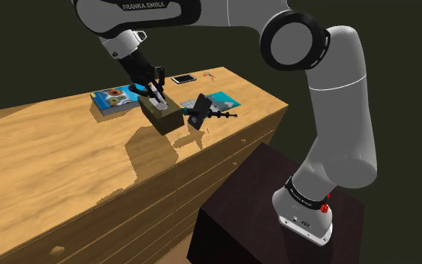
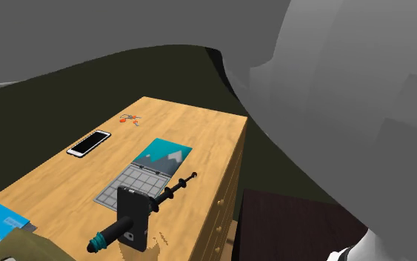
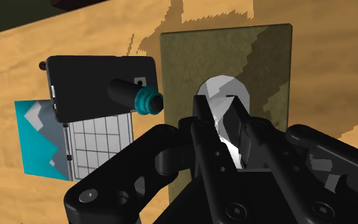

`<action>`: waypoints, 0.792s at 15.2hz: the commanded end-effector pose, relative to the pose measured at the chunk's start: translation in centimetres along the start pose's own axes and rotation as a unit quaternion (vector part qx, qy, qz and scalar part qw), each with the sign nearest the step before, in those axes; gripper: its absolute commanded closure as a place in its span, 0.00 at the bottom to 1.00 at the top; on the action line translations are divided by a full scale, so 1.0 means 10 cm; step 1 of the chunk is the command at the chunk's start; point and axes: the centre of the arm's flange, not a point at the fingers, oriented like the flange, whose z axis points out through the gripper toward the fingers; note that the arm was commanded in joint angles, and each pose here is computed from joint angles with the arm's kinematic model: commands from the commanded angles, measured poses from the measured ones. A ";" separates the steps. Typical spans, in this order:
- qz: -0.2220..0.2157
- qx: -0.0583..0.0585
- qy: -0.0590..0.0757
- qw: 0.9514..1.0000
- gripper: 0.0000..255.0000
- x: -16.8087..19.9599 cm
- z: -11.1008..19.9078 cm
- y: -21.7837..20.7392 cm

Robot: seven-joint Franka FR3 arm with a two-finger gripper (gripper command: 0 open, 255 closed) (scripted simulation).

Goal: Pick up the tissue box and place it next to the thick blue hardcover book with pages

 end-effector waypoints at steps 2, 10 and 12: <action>0.000 0.000 0.000 1.000 1.00 0.03 0.13 -0.08; 0.000 0.000 0.000 1.000 1.00 0.10 0.33 -0.19; 0.000 0.000 0.000 1.000 1.00 0.10 0.33 -0.19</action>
